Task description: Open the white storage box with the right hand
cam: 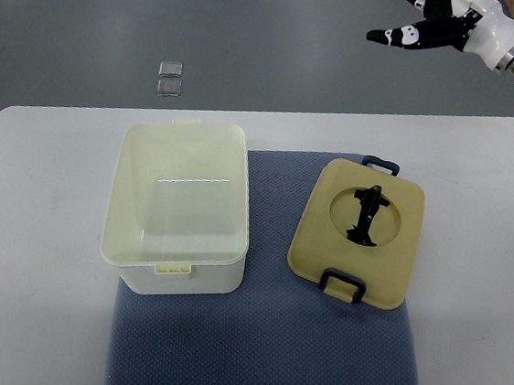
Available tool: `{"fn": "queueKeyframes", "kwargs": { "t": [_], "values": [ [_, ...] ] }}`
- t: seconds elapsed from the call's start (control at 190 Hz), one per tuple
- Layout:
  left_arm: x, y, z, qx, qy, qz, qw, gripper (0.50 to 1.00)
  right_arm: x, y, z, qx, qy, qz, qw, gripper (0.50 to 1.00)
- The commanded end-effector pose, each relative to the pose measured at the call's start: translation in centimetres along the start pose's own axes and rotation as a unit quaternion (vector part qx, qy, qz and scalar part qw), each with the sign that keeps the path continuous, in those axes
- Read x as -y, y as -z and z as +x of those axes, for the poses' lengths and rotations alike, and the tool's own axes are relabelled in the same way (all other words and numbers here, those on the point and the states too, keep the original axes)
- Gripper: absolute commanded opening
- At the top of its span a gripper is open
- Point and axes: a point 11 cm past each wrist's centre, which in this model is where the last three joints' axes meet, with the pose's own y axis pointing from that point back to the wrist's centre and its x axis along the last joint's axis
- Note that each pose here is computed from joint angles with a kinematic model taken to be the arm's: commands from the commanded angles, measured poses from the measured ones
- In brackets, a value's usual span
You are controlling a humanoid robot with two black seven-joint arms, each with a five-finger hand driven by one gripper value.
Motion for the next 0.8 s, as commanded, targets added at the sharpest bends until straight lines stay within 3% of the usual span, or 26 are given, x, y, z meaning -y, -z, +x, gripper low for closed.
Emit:
{"fn": "queueKeyframes", "kwargs": {
  "t": [0.0, 0.111, 0.3, 0.495, 0.796],
  "values": [
    [0.0, 0.0, 0.0, 0.000, 0.000, 0.000, 1.000, 1.000, -0.1, -0.5, 1.0, 0.130, -0.090, 0.041, 0.987, 0.924],
    [0.0, 0.0, 0.0, 0.000, 0.000, 0.000, 1.000, 1.000, -1.3, -3.4, 0.9, 0.271, -0.158, 0.043, 0.948, 0.926],
    [0.0, 0.1, 0.0, 0.000, 0.000, 0.001, 1.000, 1.000, -4.0, -10.9, -2.5, 0.505, -0.235, -0.036, 0.830, 0.926],
    [0.0, 0.3, 0.0, -0.001, 0.000, 0.002, 1.000, 1.000, -4.3, -12.7, -4.7, 0.515, -0.238, -0.056, 0.822, 0.928],
    [0.0, 0.3, 0.0, 0.002, 0.000, 0.003, 1.000, 1.000, -4.5, -12.9, -5.1, 0.518, -0.225, -0.046, 0.824, 0.928]
  ]
}}
